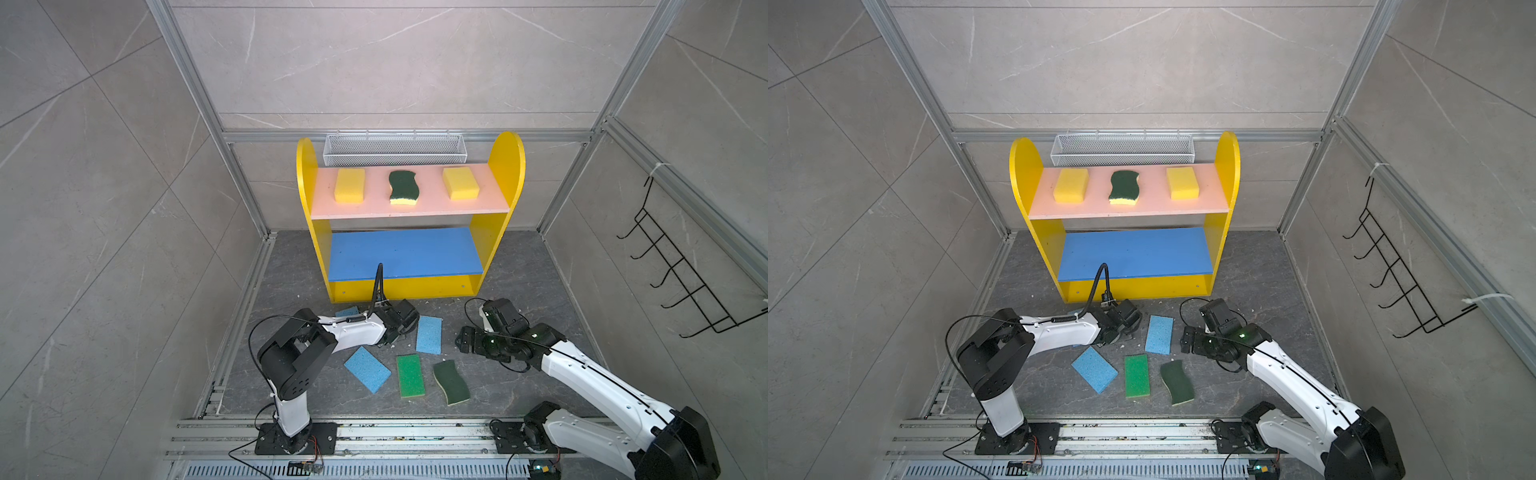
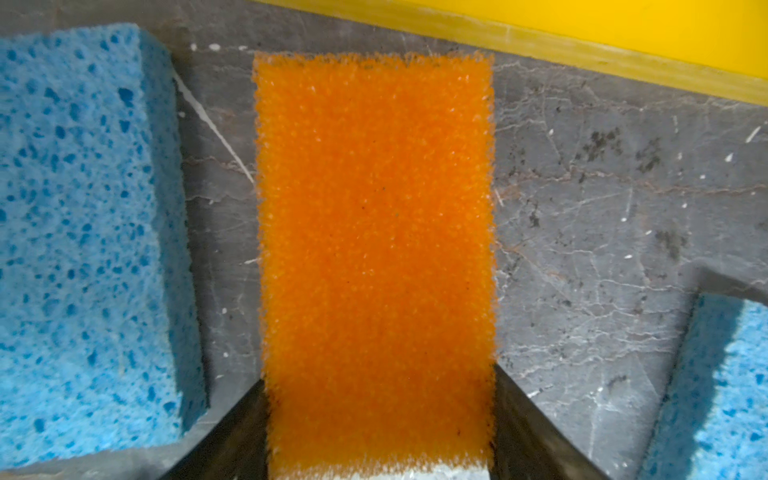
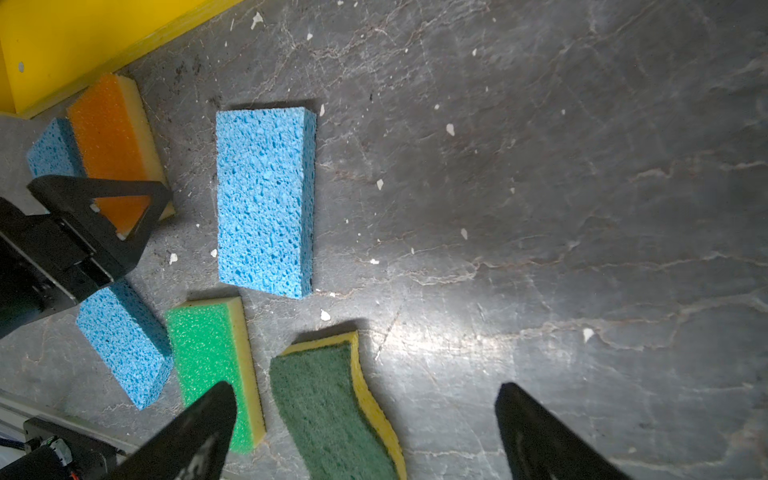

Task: Place and organize the cleaning sponges onto the shelf
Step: 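Close the left gripper on the orange sponge and lift it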

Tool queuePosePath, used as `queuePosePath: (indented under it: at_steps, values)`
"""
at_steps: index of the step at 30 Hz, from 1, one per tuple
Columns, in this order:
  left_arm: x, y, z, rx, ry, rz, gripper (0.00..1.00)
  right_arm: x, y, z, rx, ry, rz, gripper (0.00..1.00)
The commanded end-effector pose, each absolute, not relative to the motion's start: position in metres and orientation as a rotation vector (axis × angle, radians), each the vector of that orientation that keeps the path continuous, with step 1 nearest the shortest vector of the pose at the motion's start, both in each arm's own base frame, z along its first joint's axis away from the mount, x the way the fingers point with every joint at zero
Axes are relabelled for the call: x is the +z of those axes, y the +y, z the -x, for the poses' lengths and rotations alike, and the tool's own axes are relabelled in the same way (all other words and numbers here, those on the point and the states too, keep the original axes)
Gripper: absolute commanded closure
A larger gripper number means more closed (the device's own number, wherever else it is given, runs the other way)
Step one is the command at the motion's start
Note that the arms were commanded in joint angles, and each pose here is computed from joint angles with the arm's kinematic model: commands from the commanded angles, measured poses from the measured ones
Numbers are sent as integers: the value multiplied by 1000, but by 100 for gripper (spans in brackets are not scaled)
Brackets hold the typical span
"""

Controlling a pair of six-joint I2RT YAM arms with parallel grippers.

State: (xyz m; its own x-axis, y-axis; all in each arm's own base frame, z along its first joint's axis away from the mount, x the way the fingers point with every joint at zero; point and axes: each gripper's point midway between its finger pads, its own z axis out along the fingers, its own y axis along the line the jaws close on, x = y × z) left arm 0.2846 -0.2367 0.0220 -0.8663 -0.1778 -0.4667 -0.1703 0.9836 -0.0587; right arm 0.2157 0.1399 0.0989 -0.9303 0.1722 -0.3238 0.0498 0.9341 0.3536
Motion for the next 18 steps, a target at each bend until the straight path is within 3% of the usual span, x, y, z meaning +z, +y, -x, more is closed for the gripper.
queuePosePath:
  at_steps: [1,18]
  values:
    - [44,-219,-278,44,2612,173,31,92,139,-210,473,2762,-141,1]
    - [178,-187,-272,11,2323,-78,33,92,145,-213,510,2766,-134,1]
